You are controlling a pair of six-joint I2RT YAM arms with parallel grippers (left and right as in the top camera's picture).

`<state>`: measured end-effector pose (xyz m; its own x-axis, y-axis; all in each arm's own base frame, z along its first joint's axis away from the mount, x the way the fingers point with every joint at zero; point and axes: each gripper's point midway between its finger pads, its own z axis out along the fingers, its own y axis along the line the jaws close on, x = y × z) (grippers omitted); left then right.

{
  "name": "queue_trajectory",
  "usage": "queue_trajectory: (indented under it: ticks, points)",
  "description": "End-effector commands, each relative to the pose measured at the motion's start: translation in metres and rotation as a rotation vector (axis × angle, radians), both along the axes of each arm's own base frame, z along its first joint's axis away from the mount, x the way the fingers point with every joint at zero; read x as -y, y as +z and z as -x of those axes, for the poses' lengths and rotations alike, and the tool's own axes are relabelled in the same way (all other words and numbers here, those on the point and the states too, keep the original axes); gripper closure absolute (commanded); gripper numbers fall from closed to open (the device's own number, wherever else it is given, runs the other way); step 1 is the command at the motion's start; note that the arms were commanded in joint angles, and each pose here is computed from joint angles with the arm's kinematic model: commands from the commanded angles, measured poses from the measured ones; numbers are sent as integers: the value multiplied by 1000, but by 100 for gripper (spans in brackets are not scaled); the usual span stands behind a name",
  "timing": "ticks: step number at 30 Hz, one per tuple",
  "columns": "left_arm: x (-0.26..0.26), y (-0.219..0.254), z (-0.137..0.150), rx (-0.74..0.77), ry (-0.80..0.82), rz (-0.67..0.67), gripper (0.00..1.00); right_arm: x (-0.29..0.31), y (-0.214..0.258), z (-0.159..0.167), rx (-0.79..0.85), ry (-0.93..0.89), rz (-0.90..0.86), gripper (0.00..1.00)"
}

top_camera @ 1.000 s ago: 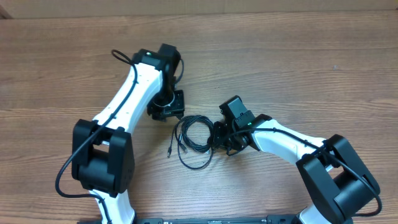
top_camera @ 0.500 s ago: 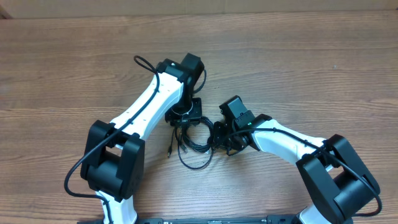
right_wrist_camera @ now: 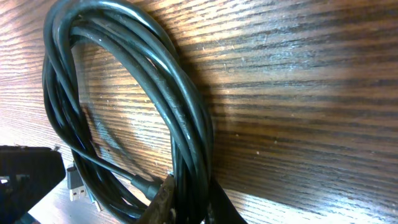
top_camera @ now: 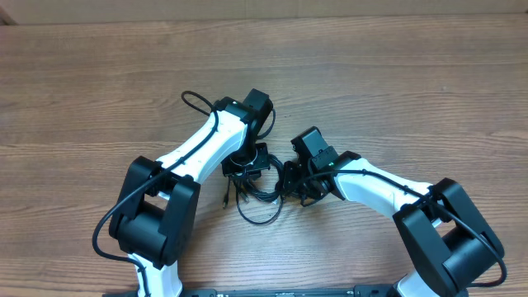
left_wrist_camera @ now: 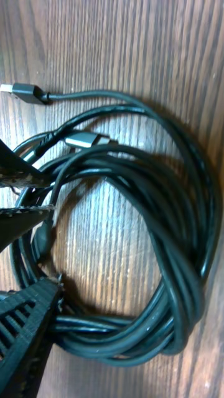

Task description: Untangle cables

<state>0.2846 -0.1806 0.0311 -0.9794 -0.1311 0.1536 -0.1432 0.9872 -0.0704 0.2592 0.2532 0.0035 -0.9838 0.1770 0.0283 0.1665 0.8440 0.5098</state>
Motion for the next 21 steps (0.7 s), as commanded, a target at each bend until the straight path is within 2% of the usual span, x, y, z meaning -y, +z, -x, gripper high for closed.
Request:
queue_trajectory:
  ticks: [1, 6, 15, 21]
  points:
    - [-11, -2, -2, 30, 57, -73, 87, 2, -4, 1, -4, 1, 11, 91]
    - [-21, -10, -2, 62, 89, -141, 84, 2, -4, 1, -4, 1, 11, 90]
    - [-14, -19, -9, 94, 120, -105, 80, 2, -4, 1, -4, 1, 11, 90]
    - [-15, -19, -9, 94, 118, -105, 88, 2, -4, 1, -4, 1, 11, 90]
